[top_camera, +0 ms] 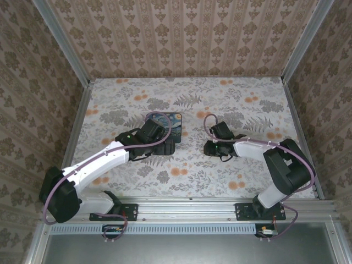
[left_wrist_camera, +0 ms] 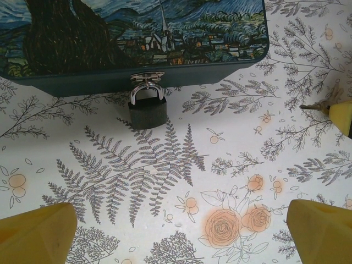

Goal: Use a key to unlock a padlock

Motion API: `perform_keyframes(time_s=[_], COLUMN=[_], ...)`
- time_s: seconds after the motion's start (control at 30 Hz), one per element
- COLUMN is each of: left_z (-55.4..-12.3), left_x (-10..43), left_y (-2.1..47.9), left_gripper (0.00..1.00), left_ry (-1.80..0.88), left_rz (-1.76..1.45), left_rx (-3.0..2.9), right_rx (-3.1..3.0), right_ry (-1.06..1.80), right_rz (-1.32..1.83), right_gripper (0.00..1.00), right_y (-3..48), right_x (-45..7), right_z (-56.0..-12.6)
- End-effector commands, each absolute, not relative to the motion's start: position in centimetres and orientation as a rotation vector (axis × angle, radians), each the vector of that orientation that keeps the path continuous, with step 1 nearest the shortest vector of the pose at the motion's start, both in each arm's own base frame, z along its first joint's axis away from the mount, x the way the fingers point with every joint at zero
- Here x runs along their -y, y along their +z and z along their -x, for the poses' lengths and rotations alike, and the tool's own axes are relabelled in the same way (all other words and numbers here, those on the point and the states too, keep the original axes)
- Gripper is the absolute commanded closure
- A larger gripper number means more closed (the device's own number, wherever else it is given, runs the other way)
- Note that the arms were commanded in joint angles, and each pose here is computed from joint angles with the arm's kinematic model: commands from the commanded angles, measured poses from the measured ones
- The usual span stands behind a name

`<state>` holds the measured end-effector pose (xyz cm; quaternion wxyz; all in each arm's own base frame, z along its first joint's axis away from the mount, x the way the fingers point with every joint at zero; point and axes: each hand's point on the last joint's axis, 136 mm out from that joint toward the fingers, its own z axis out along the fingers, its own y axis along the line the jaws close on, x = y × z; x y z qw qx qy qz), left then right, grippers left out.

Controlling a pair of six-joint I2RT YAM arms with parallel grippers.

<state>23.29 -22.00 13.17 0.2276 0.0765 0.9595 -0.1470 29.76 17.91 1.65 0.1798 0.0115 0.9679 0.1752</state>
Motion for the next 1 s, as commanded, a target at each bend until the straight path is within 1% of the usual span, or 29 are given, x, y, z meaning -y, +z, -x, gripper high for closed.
perform_keyframes(time_s=[0.0,0.13,0.27,0.47,0.53,0.63,0.77,0.87,0.97], left_z=[-23.2,-23.1,-22.9,-22.2,-21.9,-21.5,-21.6,-21.9,-22.4], left_x=[21.2,21.1,20.9,21.7,22.3,23.0,24.1,24.9,25.6], left_y=[12.7,12.6,12.5,11.7,10.9,10.3,11.2,12.2,12.8], left_gripper=[0.00,0.00,0.00,0.00,0.00,0.00,0.00,0.01,0.05], left_ry=[-0.357,-0.347,-0.344,-0.391,-0.426,-0.488,-0.577,-0.689,-0.800], left_rz=[-0.209,-0.218,-0.223,-0.252,-0.258,-0.264,-0.303,-0.299,-0.273], left_rx=[-2.666,-2.672,-2.674,-2.694,-2.709,-2.724,-2.699,-2.681,-2.665], right_rx=[-2.791,-2.825,-2.837,-2.817,-2.795,-2.755,-2.690,-2.641,-2.619], right_ry=[0.391,0.339,0.306,0.318,0.355,0.451,0.620,0.746,0.818], right_rz=[-0.043,-0.060,-0.055,-0.001,0.026,0.082,0.122,0.134,0.154], right_gripper=[0.76,0.76,0.84,0.88,0.90,0.96,1.00,1.00,1.00], right_y=[-0.2,-1.3,-2.0,-2.1,-1.9,-1.1,0.3,1.4,2.1], right_x=[-17.6,-17.0,-16.5,-16.6,-16.9,-17.7,-18.9,-19.6,-20.0], right_z=[-29.5,-29.1,-28.8,-28.8,-28.9,-28.9,-28.9,-28.7,-28.4])
